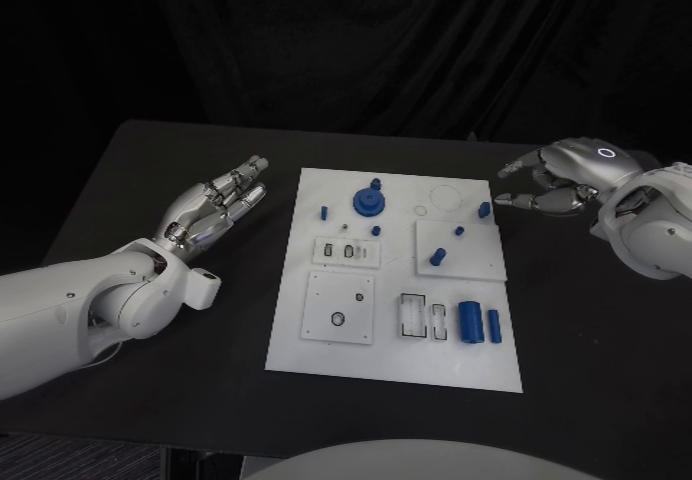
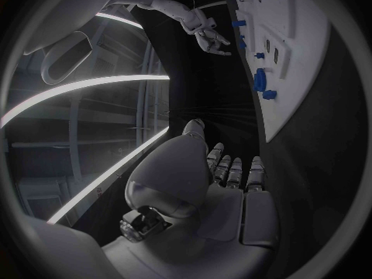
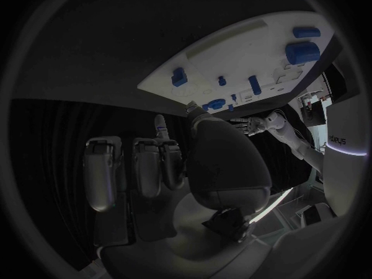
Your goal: Assemble the parts on the task board
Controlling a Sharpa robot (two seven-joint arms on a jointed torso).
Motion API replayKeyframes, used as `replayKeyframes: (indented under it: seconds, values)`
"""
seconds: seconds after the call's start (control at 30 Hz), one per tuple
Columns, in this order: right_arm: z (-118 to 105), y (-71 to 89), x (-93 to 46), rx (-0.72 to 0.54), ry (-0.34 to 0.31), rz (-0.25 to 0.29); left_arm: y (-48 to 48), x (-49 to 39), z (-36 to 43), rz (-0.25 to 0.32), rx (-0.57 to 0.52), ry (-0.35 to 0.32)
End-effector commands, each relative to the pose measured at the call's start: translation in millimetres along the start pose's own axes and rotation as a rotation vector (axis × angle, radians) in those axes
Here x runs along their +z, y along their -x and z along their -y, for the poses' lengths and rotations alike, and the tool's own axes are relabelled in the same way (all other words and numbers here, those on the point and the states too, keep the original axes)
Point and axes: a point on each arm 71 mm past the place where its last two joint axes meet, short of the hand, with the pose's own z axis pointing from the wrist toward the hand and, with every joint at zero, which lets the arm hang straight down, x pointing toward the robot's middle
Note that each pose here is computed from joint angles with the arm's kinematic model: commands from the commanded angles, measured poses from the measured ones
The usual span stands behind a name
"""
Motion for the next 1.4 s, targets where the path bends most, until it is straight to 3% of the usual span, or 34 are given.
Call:
replayKeyframes:
  seconds: [0.03, 0.53, 0.87, 1.4]
  values:
    - [0.0, -5.4, 0.7, 0.007, -0.002, -0.002, -1.1, -0.5, 11.9, -0.008, -0.01, -0.17]
    - [-7.2, -21.6, 0.7, 0.02, 0.021, -0.024, 0.9, -1.4, 10.7, -0.006, -0.009, -0.166]
    - [-8.4, -28.9, 1.9, 0.02, 0.001, -0.063, 1.0, -1.3, 10.3, -0.009, -0.011, -0.165]
    - [-10.8, -32.7, 5.3, 0.004, -0.023, -0.047, 1.6, -1.9, 9.7, -0.011, -0.014, -0.16]
